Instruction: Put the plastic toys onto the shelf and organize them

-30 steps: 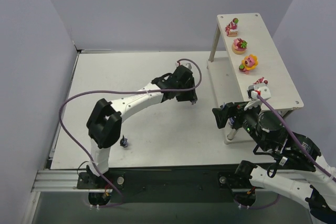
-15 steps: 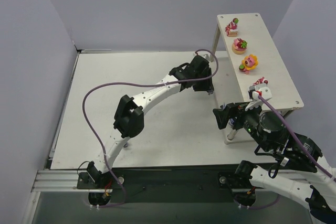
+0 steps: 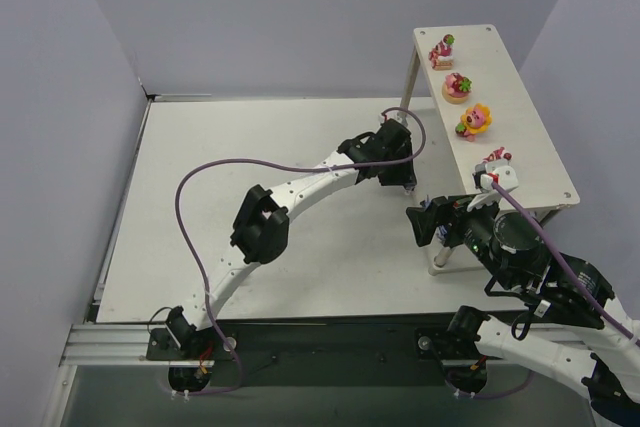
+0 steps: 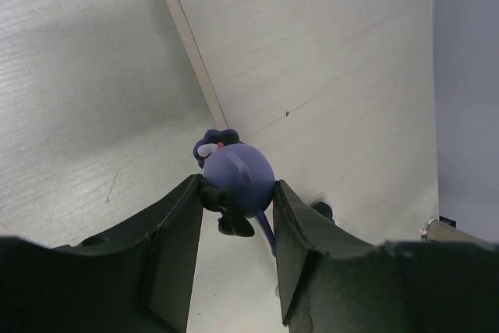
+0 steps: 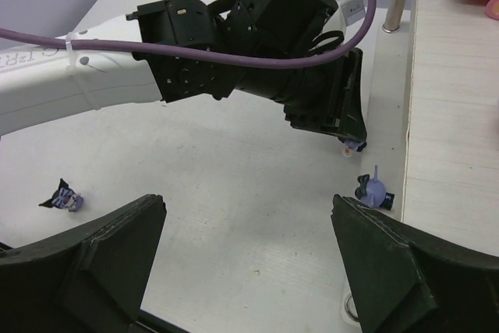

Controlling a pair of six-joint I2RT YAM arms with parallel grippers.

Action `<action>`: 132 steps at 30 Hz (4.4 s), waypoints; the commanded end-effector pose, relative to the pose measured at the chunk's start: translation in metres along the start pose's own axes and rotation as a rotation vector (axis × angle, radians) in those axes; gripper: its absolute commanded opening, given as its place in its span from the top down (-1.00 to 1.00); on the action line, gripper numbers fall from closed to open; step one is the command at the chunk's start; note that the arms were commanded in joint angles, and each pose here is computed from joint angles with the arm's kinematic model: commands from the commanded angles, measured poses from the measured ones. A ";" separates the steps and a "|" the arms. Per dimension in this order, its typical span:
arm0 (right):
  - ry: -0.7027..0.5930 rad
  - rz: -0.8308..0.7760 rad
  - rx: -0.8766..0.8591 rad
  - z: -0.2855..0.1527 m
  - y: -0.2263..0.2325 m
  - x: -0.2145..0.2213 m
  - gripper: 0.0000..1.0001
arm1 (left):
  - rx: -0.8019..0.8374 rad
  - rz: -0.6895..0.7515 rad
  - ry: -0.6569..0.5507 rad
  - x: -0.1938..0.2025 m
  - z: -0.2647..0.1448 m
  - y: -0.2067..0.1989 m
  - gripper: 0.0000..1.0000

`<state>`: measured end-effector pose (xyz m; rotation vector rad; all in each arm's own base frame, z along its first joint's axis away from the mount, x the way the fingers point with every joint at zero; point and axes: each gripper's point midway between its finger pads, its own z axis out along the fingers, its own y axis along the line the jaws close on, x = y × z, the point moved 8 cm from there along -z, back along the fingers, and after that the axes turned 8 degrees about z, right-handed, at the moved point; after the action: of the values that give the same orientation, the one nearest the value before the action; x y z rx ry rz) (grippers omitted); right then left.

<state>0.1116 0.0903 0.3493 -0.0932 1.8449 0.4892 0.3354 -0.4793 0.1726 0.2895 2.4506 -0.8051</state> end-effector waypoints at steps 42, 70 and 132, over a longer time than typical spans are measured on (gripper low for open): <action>-0.063 0.001 0.053 -0.003 -0.008 -0.008 -0.85 | 0.025 0.006 -0.269 -0.026 -0.061 -0.046 1.00; -0.004 -0.001 0.062 0.008 0.001 -0.006 -0.84 | -0.271 0.015 -0.067 0.069 -0.094 0.083 0.69; 0.171 -0.239 -0.141 0.042 0.058 -0.015 -0.90 | -0.200 -0.054 -0.299 0.057 -0.179 0.122 -0.95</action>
<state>0.1337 0.1331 0.3662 -0.2823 1.9382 0.4215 0.2559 -0.2917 0.1844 0.0837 2.3534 -0.5105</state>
